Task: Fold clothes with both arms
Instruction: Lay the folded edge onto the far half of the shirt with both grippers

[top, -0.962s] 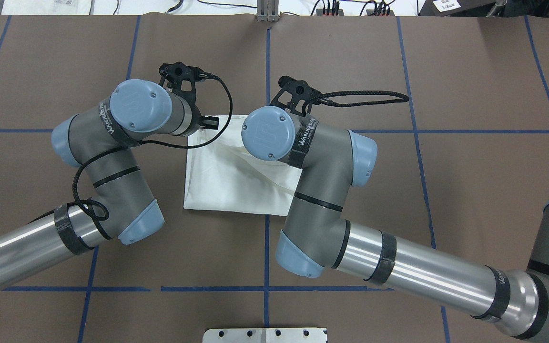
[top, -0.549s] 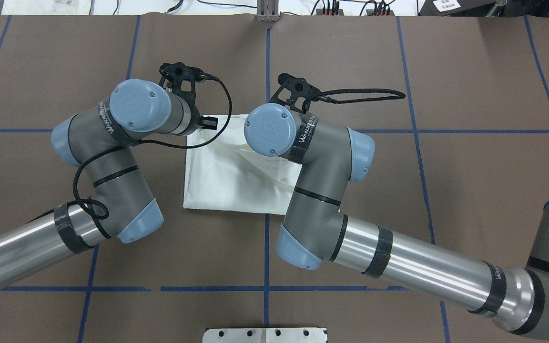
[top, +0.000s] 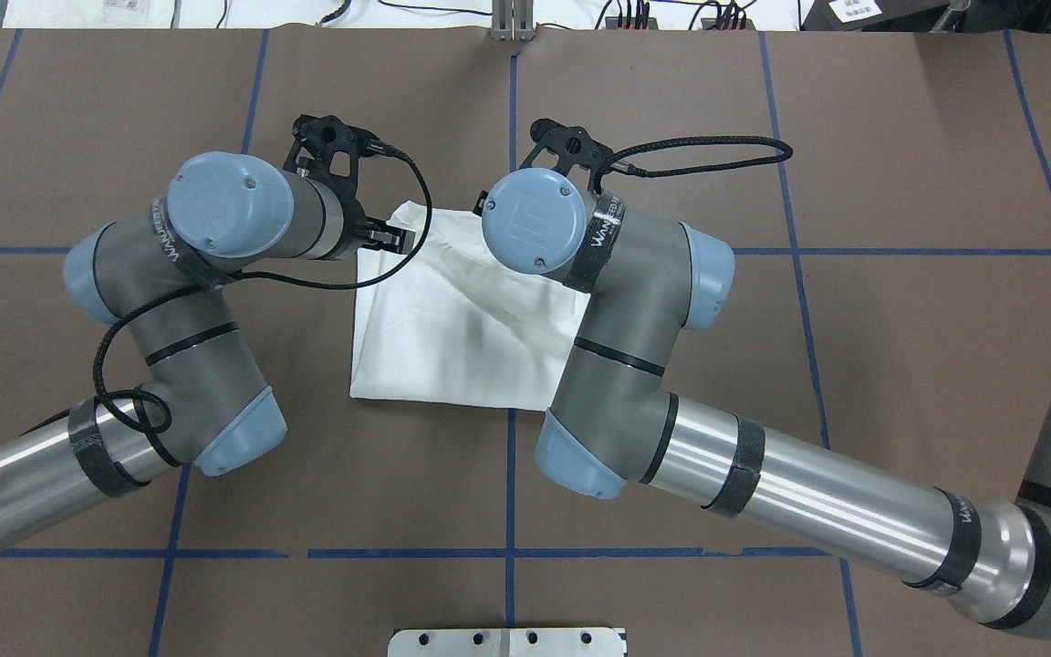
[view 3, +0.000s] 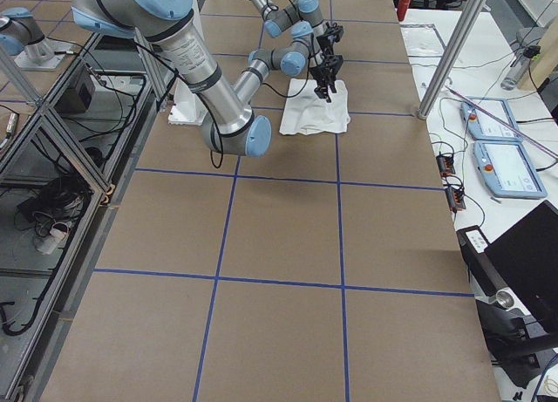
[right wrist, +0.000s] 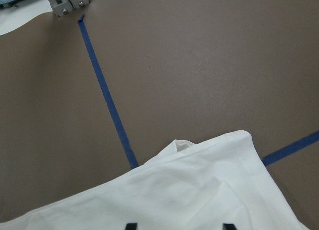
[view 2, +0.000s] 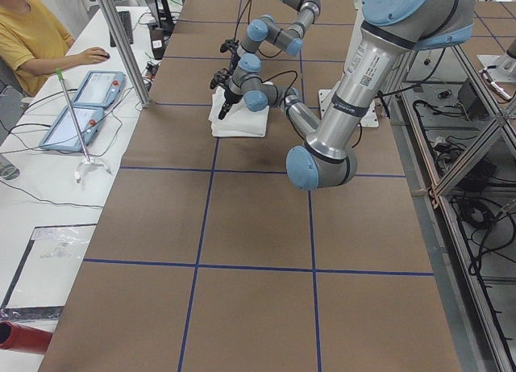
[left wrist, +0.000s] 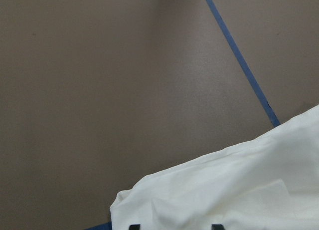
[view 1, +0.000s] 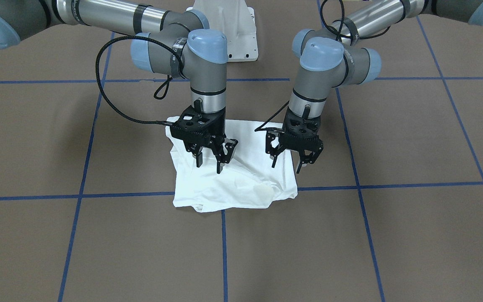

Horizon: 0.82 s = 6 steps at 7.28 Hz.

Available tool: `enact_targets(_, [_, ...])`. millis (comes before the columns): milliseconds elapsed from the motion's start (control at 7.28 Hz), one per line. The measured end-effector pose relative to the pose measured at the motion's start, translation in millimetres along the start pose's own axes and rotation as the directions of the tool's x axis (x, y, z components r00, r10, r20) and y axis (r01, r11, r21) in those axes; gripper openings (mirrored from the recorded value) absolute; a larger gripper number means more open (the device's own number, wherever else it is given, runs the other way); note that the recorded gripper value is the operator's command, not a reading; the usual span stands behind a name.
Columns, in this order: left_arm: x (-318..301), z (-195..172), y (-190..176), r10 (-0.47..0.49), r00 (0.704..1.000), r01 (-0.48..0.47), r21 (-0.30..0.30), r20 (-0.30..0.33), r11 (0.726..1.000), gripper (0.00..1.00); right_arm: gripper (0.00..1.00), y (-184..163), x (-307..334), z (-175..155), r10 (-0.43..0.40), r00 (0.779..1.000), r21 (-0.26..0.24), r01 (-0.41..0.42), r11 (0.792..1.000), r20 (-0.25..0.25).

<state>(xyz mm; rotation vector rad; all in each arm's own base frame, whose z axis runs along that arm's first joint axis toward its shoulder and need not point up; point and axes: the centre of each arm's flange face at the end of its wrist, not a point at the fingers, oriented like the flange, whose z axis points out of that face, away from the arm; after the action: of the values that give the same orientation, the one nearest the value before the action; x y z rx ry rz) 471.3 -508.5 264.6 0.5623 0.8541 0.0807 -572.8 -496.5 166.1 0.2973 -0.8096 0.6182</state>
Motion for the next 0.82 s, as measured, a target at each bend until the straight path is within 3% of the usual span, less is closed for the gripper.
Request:
enact_targets(275, [1, -1, 11, 0.007, 1.000, -0.008, -0.008, -0.008, 1.000, 1.00, 0.97, 16, 8, 6, -0.015, 1.000, -0.003, 0.015, 1.000, -0.009])
enact_targets(549, [5, 0, 18, 0.015, 1.000, -0.015, -0.013, -0.014, 1.000, 1.00, 0.71, 35, 11, 21, -0.036, 0.999, 0.016, 0.037, 0.999, -0.034])
enact_targets(687, [5, 0, 18, 0.016, 1.000, -0.016, -0.013, -0.017, 1.000, 1.00, 0.64, 37, 15, 30, -0.037, 0.998, 0.023, 0.038, 0.999, -0.052])
enact_targets(824, [5, 0, 18, 0.016, 1.000, -0.016, -0.013, -0.018, 1.000, 1.00, 0.38, 38, 19, 36, -0.040, 0.997, 0.025, 0.042, 0.999, -0.070])
